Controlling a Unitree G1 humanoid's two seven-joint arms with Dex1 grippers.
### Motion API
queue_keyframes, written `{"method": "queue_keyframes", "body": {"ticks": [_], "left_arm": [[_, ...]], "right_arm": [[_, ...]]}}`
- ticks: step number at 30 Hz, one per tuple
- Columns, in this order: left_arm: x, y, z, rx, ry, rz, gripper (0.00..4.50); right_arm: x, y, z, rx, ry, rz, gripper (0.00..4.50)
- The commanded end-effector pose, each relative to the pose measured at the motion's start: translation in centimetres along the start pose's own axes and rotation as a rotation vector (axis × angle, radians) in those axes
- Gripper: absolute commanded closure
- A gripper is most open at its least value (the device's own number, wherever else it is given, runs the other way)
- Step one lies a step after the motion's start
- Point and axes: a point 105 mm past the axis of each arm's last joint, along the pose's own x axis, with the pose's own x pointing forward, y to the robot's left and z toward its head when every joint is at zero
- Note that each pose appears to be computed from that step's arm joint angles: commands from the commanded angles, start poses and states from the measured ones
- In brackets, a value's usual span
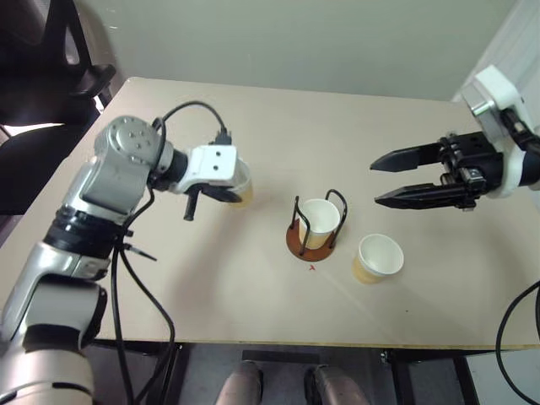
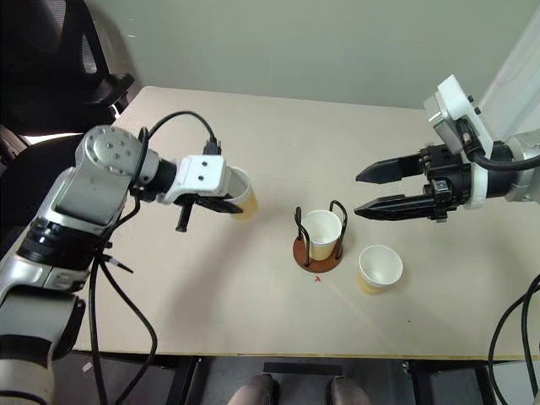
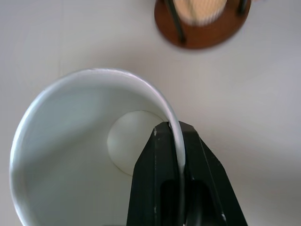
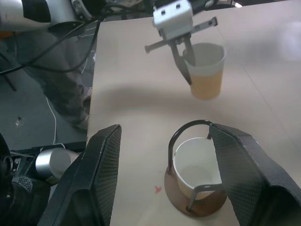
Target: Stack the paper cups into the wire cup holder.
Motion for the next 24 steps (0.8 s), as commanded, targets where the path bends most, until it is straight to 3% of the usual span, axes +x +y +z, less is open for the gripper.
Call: {"method": "queue_keyframes", "body": {"ticks": [1, 9, 13, 17, 24], "left_arm": [[-1.5, 1.4, 2.9, 0.058, -0.087, 0.008, 4.45], [-2.0, 3.1, 10.5, 0.187, -0.291, -0.098, 4.45], [-2.0, 3.1, 12.8, 0.216, -0.356, -0.155, 4.45], [-1.6, 2.4, 14.5, 0.241, -0.404, -0.229, 4.45], [0.4, 1.3, 14.6, 0.271, -0.404, -0.323, 4.45]], "right_arm": [[-1.3, 0.0, 1.9, -0.09, -0.012, -0.05, 1.42], [-1.9, 0.3, 4.6, -0.159, -0.073, -0.065, 1.42], [-2.0, 0.7, 5.1, -0.158, -0.085, -0.071, 1.42], [-2.2, 1.0, 5.2, -0.153, -0.097, -0.096, 1.42], [-3.2, 1.4, 5.4, -0.144, -0.113, -0.177, 1.42]]}}
